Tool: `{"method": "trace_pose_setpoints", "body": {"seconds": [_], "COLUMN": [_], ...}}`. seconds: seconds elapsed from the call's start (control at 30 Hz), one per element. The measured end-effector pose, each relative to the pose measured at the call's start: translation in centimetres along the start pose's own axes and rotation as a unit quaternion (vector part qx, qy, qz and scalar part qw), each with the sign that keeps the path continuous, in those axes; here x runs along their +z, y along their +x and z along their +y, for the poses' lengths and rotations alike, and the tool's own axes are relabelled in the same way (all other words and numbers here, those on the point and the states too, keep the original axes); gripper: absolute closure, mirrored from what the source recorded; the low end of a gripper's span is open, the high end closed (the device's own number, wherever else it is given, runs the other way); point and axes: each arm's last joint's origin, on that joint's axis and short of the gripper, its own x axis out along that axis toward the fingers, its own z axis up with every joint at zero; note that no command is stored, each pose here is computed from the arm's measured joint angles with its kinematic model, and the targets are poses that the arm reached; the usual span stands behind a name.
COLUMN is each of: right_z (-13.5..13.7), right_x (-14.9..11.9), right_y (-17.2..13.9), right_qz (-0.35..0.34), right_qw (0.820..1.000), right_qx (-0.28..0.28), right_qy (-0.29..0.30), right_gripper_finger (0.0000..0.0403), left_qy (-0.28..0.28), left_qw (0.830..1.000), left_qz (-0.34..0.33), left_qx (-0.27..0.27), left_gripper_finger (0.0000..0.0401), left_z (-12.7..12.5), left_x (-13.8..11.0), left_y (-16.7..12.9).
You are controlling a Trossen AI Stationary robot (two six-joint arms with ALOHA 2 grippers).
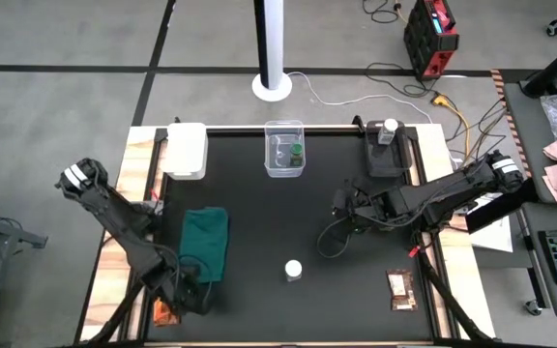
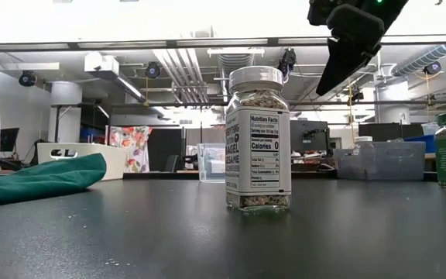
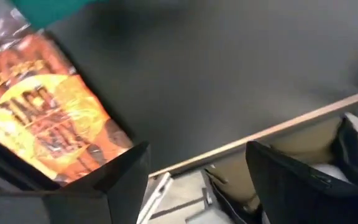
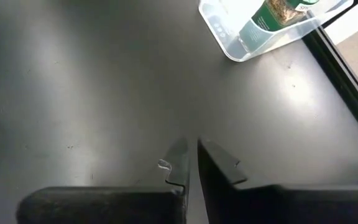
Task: Sort spices by type
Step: Put the left orange seasoning pack into the white bin
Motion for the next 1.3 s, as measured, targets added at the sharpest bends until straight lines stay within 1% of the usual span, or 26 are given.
{"method": "trace_pose_setpoints", "body": {"seconds": [0.1, 0.27, 0.37, 0.57, 0.67, 0.9, 1.03, 1.1, 1.17, 1.27, 1.3], "right_z": [0.0, 0.0, 0.0, 0.0, 0.1, 0.2, 0.2, 0.2, 0.2, 0.3, 0.3], "right_x": [0.0, 0.0, 0.0, 0.1, 0.2, 0.4, 0.4, 0.4, 0.5, 0.6, 0.7], "right_y": [0.0, 0.0, 0.0, 0.0, 0.0, 0.0, 0.0, 0.0, 0.0, 0.0, 0.0], "right_qz": [-0.001, -0.001, -0.002, -0.003, -0.011, -0.017, -0.019, -0.020, -0.022, -0.029, -0.031], "right_qw": [1.000, 1.000, 1.000, 1.000, 1.000, 1.000, 1.000, 1.000, 1.000, 0.999, 0.999], "right_qx": [0.001, 0.001, 0.001, 0.001, 0.005, 0.008, 0.009, 0.009, 0.011, 0.013, 0.014], "right_qy": [-0.001, -0.010, -0.011, -0.017, -0.016, -0.014, -0.013, -0.012, -0.011, -0.009, -0.011], "right_gripper_finger": [0.0371, 0.0358, 0.0350, 0.0335, 0.0327, 0.0313, 0.0309, 0.0307, 0.0308, 0.0312, 0.0314], "left_qy": [-0.017, -0.043, -0.049, -0.069, -0.066, -0.061, -0.053, -0.052, -0.052, -0.065, -0.065], "left_qw": [0.999, 0.994, 0.989, 0.975, 0.973, 0.971, 0.970, 0.967, 0.964, 0.950, 0.949], "left_qz": [-0.010, 0.016, 0.015, 0.038, 0.039, 0.031, 0.019, -0.012, -0.026, -0.056, -0.056], "left_qx": [0.030, 0.104, 0.141, 0.206, 0.220, 0.229, 0.236, 0.250, 0.260, 0.302, 0.303], "left_gripper_finger": [0.0152, 0.0152, 0.0152, 0.0152, 0.0152, 0.0152, 0.0152, 0.0152, 0.0152, 0.0152, 0.0152], "left_z": [0.3, 0.5, 0.8, 1.2, 1.3, 1.5, 0.9, 0.6, 0.1, 0.3, 0.2], "left_x": [-0.3, -0.3, 0.0, 0.2, 0.3, 0.4, -0.2, -0.5, -1.0, -1.0, -1.2], "left_y": [1.3, 3.6, 4.9, 6.6, 7.0, 7.1, 6.5, 5.7, 4.7, 3.5, 3.4]}}
